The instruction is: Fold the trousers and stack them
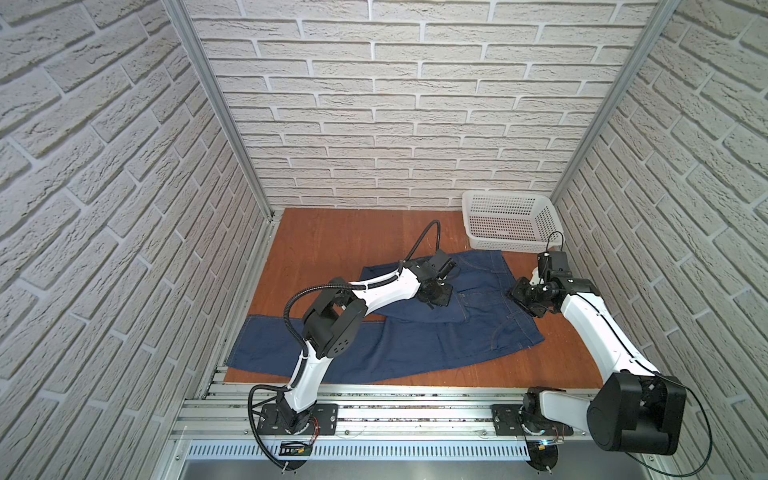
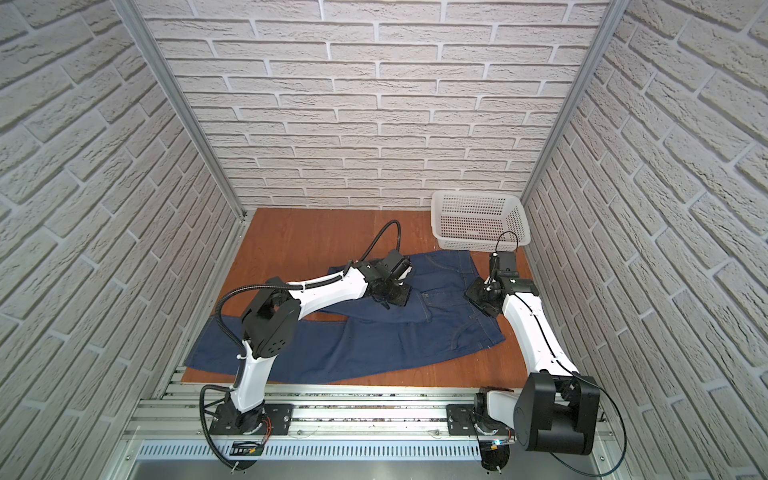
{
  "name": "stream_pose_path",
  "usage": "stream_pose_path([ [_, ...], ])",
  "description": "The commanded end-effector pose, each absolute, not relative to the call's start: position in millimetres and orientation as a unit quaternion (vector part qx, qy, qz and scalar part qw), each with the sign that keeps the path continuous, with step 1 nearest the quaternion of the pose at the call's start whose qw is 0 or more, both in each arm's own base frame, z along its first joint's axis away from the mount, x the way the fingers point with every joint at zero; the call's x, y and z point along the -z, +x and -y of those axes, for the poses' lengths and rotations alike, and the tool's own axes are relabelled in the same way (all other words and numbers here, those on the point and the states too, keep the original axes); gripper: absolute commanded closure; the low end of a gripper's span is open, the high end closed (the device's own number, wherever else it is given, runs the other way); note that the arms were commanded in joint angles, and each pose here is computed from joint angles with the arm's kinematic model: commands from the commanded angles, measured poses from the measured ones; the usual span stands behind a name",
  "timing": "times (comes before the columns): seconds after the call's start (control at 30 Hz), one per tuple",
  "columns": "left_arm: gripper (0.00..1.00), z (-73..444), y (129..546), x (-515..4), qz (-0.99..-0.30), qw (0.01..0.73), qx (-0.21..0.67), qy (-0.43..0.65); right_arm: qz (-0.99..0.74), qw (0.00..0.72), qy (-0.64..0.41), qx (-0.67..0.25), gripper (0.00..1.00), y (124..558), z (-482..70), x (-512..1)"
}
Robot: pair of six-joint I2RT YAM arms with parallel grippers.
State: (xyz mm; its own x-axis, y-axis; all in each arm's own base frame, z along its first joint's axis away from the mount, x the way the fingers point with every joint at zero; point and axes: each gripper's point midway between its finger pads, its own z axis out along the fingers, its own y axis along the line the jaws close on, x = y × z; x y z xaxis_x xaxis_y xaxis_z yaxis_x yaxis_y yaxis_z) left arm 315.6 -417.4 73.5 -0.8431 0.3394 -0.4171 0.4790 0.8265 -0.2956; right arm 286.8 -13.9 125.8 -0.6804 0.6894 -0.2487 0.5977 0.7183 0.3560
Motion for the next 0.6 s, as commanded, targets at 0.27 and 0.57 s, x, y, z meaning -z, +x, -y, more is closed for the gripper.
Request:
stream_pose_path([
  [0.27, 1.0, 409, 328, -117, -0.927, 0.246, 0.183, 0.215, -0.911, 0.198, 0.341, -0.124, 0.52, 294, 13, -129],
  [0.57, 1.0, 306, 349, -228, -0.887, 0.437, 0.125, 0.084, -0.919, 0.176, 0.335, -0.116, 0.52, 301, 6, -106],
])
